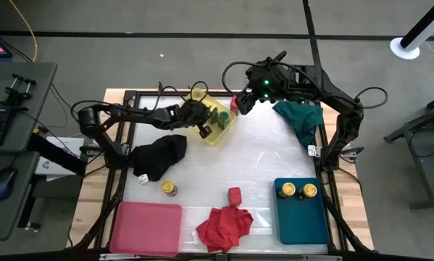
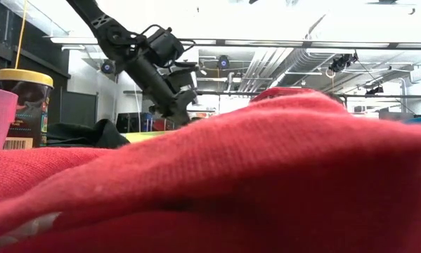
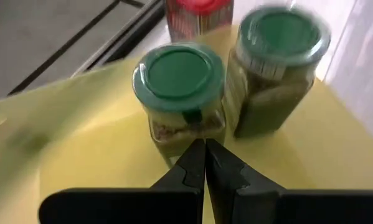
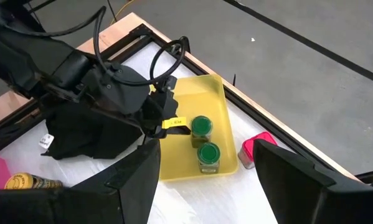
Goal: Sort spices by type
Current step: Put the green seasoning bottle into the yellow bin, then move the yellow seasoning bottle to the center of the table
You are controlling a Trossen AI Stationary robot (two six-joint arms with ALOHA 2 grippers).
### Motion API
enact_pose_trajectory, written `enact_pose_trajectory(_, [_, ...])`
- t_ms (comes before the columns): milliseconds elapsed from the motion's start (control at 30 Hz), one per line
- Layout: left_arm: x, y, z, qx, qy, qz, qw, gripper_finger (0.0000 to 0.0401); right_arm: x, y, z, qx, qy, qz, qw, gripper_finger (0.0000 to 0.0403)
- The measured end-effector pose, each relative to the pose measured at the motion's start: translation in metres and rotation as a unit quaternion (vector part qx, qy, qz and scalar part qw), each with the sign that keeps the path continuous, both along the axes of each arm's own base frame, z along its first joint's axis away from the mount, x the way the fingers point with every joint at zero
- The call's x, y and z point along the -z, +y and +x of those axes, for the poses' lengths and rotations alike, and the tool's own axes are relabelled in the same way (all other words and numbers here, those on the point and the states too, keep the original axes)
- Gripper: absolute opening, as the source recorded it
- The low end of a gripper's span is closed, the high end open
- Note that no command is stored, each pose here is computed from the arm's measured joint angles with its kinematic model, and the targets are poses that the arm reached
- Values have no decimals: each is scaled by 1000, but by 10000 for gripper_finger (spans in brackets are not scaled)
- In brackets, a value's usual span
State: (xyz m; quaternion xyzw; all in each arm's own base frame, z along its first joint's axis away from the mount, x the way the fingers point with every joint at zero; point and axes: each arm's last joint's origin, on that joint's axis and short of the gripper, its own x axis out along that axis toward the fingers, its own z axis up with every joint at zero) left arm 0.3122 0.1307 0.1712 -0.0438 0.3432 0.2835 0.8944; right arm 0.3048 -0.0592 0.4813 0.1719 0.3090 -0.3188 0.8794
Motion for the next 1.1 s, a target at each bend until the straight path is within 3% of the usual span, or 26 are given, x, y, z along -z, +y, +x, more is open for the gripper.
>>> enact_pose_trajectory(333, [-8,-1,3,7,-21,2,1000,0,-2,0,2,-3,-11,-5,1000,252])
enact_pose_trajectory(467, [-39,-8,-8,30,-19,-29,999,0,-2,0,2,-11,-6,-13,1000,252])
enact_pose_trajectory(700, [-105,-49,-66,138,-60,-86,985,0,-3,-2,3,-40,11,-47,998,252])
enact_pose_trajectory(933, [-113,-121,-130,166,-70,-213,960,3,-2,-2,4,-84,42,-90,991,252])
enact_pose_trajectory(1100, [-123,-161,-146,195,-55,-296,933,43,-4,-1,5,-118,40,-96,988,252])
